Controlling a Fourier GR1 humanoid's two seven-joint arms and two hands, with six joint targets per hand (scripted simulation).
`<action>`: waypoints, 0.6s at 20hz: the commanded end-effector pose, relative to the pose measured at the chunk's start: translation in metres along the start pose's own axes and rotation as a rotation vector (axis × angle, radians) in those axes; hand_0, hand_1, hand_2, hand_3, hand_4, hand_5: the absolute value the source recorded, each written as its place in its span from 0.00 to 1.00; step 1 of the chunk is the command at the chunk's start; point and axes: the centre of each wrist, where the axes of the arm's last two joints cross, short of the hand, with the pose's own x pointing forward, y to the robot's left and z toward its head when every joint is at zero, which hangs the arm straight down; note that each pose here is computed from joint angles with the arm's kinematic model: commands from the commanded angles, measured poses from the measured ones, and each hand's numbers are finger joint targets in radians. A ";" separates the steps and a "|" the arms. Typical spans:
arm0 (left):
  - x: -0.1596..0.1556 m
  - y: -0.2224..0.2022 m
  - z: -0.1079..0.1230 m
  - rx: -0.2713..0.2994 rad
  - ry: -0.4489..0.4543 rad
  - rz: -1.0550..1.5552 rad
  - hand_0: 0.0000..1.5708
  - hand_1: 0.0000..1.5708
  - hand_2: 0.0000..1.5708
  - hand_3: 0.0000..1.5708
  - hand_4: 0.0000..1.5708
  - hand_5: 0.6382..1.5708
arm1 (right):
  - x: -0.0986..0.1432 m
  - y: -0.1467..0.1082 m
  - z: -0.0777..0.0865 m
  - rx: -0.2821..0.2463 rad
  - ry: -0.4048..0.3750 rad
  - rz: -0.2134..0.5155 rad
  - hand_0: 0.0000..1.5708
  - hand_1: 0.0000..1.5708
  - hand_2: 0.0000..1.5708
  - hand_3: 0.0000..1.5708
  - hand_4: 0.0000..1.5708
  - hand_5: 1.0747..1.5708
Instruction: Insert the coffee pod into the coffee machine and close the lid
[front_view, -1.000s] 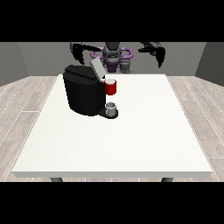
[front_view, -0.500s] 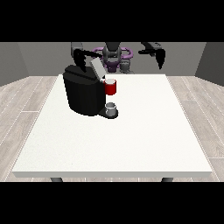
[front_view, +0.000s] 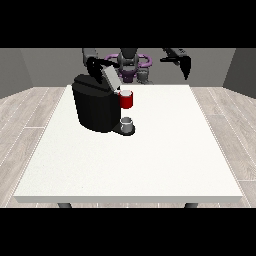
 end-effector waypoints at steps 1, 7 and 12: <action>0.005 0.013 -0.004 0.018 0.002 -0.014 0.00 0.00 0.00 0.00 0.00 1.00 | 0.004 0.012 -0.009 0.026 0.004 0.010 0.00 0.00 0.00 0.00 0.00 1.00; 0.007 -0.021 -0.009 -0.012 -0.061 -0.033 0.00 0.00 0.00 0.00 0.00 1.00 | 0.015 0.020 -0.024 0.029 -0.046 0.031 0.00 0.00 0.00 0.00 0.00 1.00; -0.008 0.022 0.008 0.042 0.011 -0.006 0.00 0.00 0.00 0.00 0.02 1.00 | 0.007 0.021 -0.016 0.084 -0.032 0.040 0.00 0.00 0.00 0.00 0.05 1.00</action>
